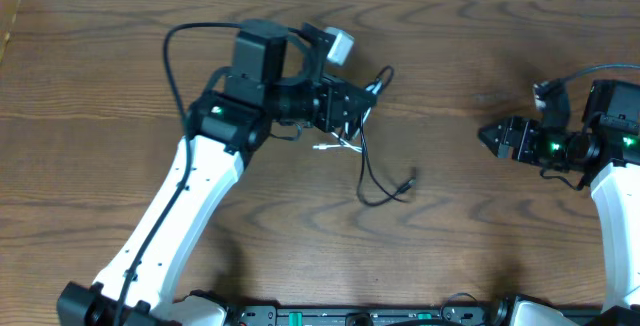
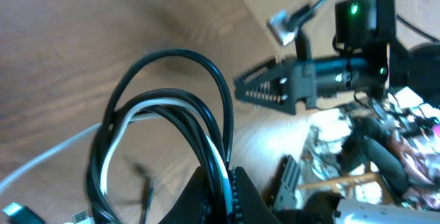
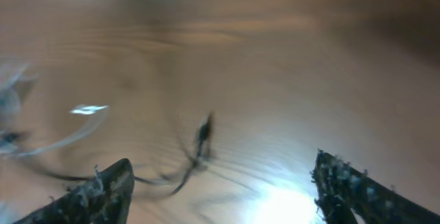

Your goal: Untangle cables

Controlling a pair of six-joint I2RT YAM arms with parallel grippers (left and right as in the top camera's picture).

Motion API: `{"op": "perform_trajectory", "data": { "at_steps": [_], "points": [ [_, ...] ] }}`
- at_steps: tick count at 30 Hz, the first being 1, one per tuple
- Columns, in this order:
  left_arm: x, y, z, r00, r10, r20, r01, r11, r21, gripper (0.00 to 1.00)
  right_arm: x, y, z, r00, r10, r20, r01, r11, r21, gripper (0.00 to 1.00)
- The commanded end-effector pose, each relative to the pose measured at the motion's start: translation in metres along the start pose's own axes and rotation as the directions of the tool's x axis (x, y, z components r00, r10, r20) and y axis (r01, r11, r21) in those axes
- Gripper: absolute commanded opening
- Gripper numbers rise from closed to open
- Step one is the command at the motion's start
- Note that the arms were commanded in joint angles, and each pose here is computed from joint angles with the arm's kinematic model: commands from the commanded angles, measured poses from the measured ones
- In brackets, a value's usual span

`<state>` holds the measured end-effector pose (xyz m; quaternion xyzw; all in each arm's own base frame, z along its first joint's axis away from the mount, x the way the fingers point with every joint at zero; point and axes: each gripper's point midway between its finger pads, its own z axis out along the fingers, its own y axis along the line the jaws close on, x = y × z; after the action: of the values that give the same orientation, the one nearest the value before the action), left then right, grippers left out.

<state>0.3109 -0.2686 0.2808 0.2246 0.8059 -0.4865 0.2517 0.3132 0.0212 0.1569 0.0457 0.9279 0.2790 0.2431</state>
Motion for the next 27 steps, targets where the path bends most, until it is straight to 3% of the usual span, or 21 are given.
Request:
{"op": "perform_trajectory", "data": {
  "at_steps": [1, 8, 11, 18, 24, 27],
  "points": [
    [-0.001, -0.008, 0.007, 0.998, -0.054, -0.027, 0.055, 0.997, 0.051, 0.08, -0.006, 0.067, -0.008, 0.98, -0.18, 0.091, 0.201, 0.911, -0.36, 0.76],
    [0.005, 0.007, 0.02, 0.935, -0.349, -0.071, 0.351, 0.936, 0.027, 0.08, -0.006, 0.119, 0.007, 0.919, -0.362, 0.155, 0.392, 0.802, -0.45, 0.75],
    [0.008, 0.003, 0.027, 0.904, -0.407, -0.13, 0.419, 0.904, 0.086, 0.07, 0.001, 0.139, 0.019, 0.888, -0.431, 0.159, 0.452, 0.759, -0.468, 0.69],
    [0.002, -0.003, 0.04, 0.841, -0.492, -0.225, 0.534, 0.822, 0.198, 0.07, 0.009, 0.139, 0.063, 0.897, -0.439, 0.058, 0.428, 0.824, -0.372, 0.55],
    [-0.001, -0.005, 0.041, 0.82, -0.523, -0.235, 0.567, 0.798, 0.204, 0.07, -0.013, 0.14, 0.093, 0.905, -0.411, 0.106, 0.421, 0.839, -0.344, 0.26],
    [-0.001, -0.006, 0.041, 0.814, -0.53, -0.237, 0.575, 0.793, 0.203, 0.07, -0.029, 0.145, 0.097, 0.91, -0.382, 0.16, 0.414, 0.84, -0.35, 0.18]
  ]
}}
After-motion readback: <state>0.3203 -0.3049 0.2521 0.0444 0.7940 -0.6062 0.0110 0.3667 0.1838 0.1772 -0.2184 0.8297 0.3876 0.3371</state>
